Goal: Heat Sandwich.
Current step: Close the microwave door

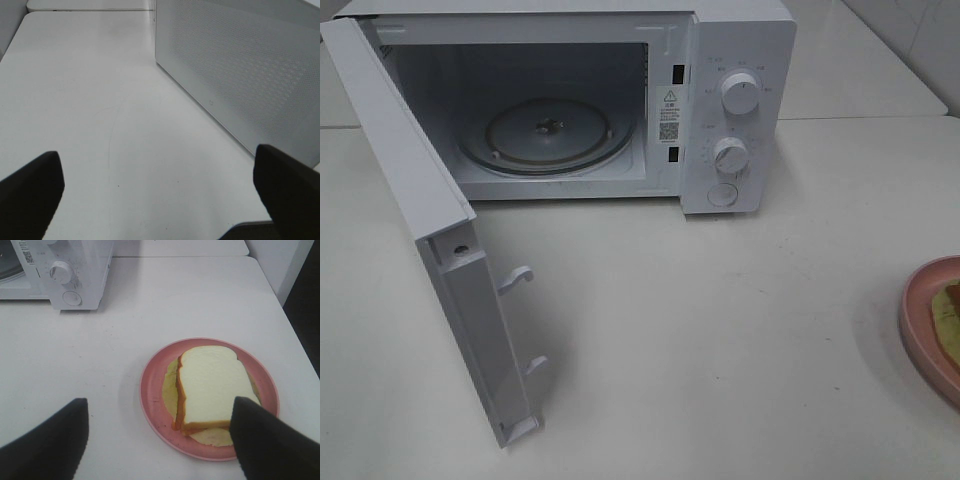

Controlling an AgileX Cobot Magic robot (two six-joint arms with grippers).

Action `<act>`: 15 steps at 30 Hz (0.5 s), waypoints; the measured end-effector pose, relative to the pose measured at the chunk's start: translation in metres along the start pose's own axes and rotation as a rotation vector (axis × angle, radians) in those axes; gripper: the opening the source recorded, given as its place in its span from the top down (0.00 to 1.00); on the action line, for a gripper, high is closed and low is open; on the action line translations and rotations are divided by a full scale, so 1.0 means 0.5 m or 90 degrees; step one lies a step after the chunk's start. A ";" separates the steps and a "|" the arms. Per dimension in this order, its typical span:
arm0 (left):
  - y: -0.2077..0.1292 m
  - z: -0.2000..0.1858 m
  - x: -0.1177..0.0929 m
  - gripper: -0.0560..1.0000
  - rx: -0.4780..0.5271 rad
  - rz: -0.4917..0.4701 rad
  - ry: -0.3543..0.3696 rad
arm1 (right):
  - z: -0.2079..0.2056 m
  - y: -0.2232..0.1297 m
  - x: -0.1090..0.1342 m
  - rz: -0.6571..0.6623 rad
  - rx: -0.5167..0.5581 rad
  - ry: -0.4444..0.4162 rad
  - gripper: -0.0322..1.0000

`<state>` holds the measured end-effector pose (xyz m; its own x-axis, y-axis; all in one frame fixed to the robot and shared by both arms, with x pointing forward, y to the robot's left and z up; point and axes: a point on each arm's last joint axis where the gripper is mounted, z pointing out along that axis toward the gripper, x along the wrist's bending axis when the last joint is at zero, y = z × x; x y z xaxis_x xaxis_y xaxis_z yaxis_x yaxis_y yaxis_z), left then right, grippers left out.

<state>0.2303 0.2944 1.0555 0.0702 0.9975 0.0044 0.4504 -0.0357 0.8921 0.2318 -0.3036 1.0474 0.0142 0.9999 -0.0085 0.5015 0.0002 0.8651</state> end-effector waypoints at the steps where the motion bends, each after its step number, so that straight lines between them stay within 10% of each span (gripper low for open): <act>1: 0.000 0.000 0.000 0.03 0.000 0.000 0.000 | 0.000 0.000 0.000 0.000 0.000 0.000 0.23; 15: 0.011 -0.002 0.001 0.03 -0.018 -0.003 0.002 | 0.000 0.000 0.000 0.000 0.000 0.000 0.23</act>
<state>0.2319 0.2945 1.0610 0.0659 0.9978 0.0010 0.4248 -0.0289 0.9048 0.2318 -0.3036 1.0474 0.0142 0.9999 -0.0085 0.5015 0.0002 0.8651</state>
